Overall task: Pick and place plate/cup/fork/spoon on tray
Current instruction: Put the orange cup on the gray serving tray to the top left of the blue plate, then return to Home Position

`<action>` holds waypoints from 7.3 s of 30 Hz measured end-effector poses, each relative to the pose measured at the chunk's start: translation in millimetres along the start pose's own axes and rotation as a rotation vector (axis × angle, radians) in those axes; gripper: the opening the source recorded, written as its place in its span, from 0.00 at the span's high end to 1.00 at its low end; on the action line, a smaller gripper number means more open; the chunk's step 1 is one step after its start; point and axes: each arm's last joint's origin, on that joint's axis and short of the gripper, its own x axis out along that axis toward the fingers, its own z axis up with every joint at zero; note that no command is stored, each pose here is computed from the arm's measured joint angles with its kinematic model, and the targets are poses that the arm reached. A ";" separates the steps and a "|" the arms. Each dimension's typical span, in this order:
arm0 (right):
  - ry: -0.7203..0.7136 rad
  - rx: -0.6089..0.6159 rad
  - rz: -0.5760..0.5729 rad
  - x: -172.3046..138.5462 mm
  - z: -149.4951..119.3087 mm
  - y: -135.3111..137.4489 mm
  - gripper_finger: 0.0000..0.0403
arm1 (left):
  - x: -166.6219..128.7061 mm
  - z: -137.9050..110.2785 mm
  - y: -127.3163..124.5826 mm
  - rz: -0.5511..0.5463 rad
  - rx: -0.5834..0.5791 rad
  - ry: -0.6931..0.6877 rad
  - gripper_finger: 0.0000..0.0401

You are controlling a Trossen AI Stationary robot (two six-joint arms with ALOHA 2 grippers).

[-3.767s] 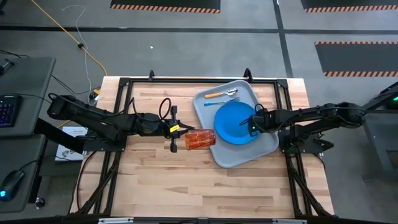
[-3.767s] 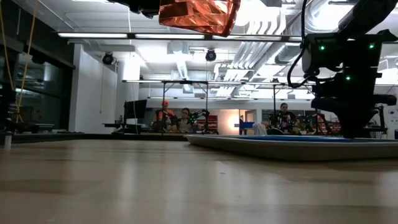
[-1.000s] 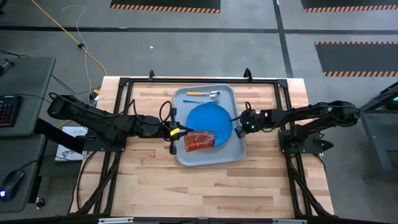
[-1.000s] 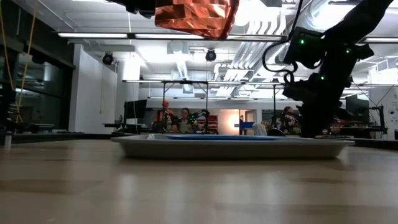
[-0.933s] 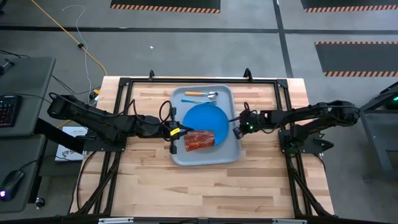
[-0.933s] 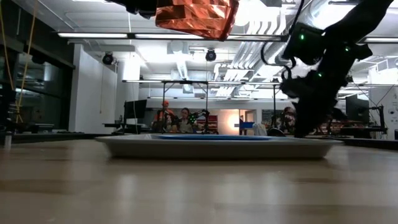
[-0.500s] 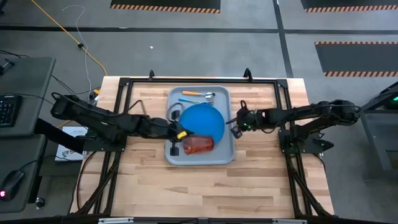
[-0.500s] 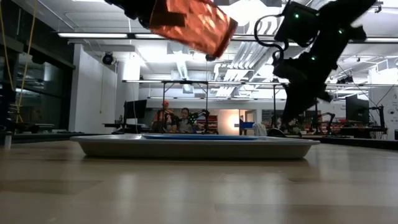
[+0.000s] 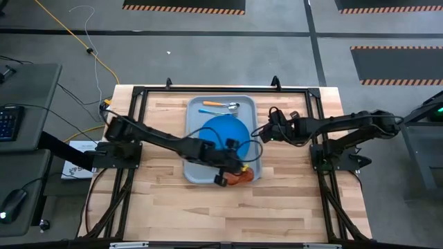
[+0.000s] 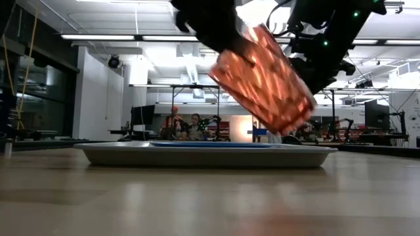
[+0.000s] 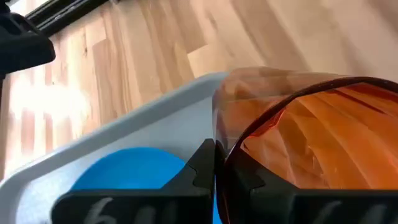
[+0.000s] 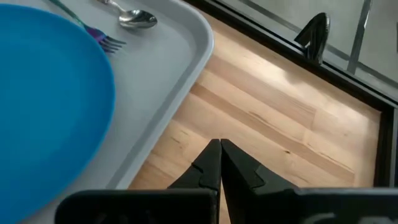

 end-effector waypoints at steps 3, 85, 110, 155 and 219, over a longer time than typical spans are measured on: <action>0.004 -0.011 -0.002 -1.2 -1.7 0.2 1.00 | 18.1 5.8 1.9 0.031 0.020 0.020 0.99; -0.065 0.053 0.042 -1.7 5.0 6.8 1.00 | 30.2 23.6 8.0 0.211 0.268 -0.046 0.64; -0.058 0.040 0.029 -1.6 3.8 5.8 1.00 | -19.9 30.8 17.7 0.372 0.270 0.027 0.64; -0.064 -0.018 0.044 -1.7 4.9 7.1 1.00 | -232.2 -228.5 -10.8 0.360 -0.310 -0.958 0.92; -0.595 -0.100 0.944 -40.2 -55.3 -65.5 1.00 | -164.6 -276.2 -31.7 0.305 -0.388 -0.929 1.00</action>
